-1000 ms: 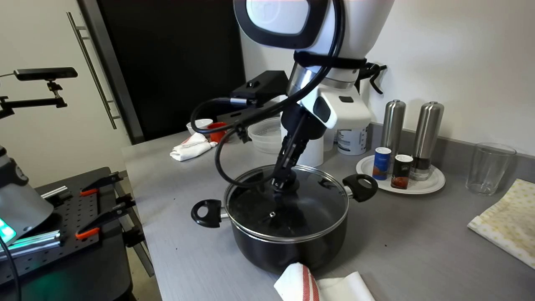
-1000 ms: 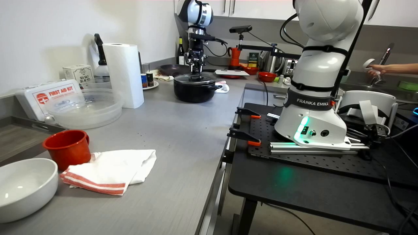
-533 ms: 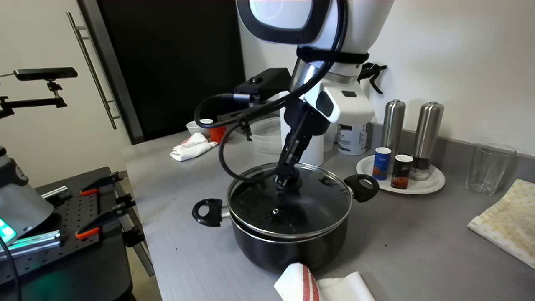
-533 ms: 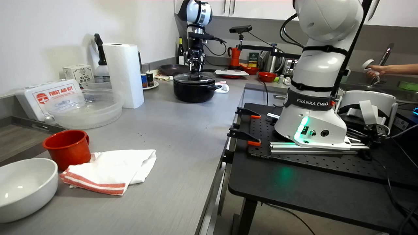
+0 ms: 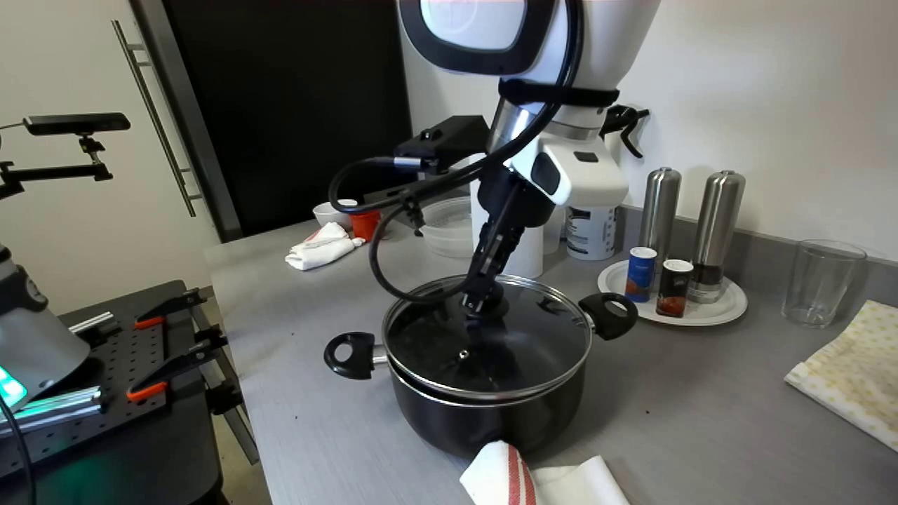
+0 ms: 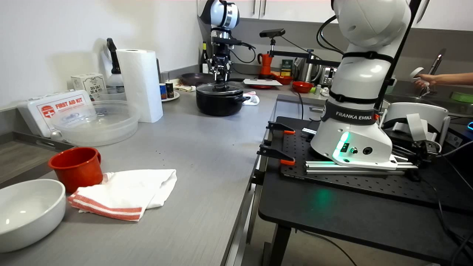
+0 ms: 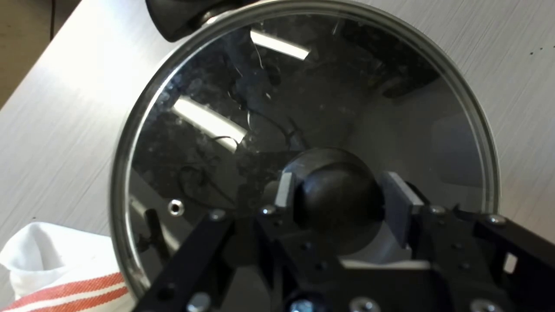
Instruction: Put the glass lid on the black pot.
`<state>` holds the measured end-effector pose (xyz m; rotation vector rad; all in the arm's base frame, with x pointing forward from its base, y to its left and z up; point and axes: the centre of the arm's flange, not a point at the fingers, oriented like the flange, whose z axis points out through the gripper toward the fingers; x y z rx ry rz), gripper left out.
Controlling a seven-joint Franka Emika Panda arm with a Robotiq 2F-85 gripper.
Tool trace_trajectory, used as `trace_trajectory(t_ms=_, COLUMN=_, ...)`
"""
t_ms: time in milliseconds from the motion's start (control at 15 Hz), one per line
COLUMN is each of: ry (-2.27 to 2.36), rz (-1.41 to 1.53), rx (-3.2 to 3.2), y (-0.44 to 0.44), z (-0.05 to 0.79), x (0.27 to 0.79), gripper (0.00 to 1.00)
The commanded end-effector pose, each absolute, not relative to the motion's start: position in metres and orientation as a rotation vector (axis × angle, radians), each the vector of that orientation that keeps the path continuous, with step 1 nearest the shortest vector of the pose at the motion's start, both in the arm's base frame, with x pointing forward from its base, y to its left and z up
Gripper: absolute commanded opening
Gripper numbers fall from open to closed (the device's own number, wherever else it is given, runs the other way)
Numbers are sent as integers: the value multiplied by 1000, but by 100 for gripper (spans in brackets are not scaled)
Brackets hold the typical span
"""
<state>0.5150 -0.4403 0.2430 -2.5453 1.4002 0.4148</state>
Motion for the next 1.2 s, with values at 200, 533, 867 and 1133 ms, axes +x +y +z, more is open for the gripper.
trace_trajectory(t_ms=200, ry=1414, rz=376, rx=-2583, y=-441, z=252, x=526, gripper=26)
trace_trajectory(t_ms=533, ry=1399, rz=357, rx=-2585, y=-439, z=245, x=527, gripper=26)
trace_trajectory(t_ms=867, ry=1392, rz=302, rx=-2599, y=-437, z=243, x=529, gripper=26)
trace_trajectory(t_ms=1133, ry=1383, rz=280, rx=-2601, y=-436, z=242, x=531, gripper=26)
